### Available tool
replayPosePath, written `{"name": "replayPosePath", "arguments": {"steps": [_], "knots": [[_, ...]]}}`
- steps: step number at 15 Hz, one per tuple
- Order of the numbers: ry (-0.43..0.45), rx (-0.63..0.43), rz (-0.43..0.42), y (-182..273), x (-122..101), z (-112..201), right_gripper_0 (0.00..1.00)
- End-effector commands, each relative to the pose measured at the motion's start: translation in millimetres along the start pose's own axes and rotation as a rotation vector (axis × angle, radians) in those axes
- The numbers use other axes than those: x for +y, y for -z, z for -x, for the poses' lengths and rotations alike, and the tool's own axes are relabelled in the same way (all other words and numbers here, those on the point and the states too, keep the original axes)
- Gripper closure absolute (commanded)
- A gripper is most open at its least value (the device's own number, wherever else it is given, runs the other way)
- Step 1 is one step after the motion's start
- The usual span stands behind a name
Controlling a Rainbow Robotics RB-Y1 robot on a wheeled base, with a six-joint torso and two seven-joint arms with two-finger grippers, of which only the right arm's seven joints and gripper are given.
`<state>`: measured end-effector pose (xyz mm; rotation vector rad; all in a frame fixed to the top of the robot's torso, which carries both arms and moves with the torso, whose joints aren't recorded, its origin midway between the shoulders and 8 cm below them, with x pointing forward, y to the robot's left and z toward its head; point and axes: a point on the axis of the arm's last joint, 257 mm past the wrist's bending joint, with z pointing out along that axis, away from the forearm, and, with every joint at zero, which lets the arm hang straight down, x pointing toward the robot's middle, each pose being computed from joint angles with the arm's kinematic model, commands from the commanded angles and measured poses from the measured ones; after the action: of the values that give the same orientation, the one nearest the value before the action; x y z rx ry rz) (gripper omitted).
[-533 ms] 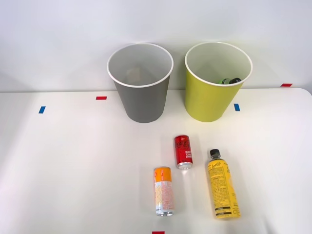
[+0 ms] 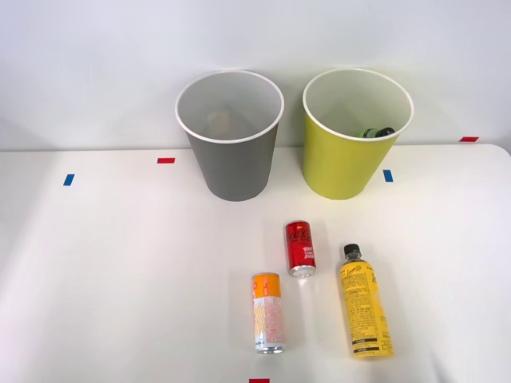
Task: Put cans in the gray bin, plastic bottles in the light green bin
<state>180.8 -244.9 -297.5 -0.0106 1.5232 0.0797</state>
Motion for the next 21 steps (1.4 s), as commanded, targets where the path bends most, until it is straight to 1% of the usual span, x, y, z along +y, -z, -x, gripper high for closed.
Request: {"name": "replayPosePath", "arguments": {"steps": [1, 21], "knots": [[0.0, 0.0, 0.0, 0.0, 0.0, 0.0, 0.0], [0.0, 0.0, 0.0, 0.0, 0.0, 0.0, 0.0]]}}
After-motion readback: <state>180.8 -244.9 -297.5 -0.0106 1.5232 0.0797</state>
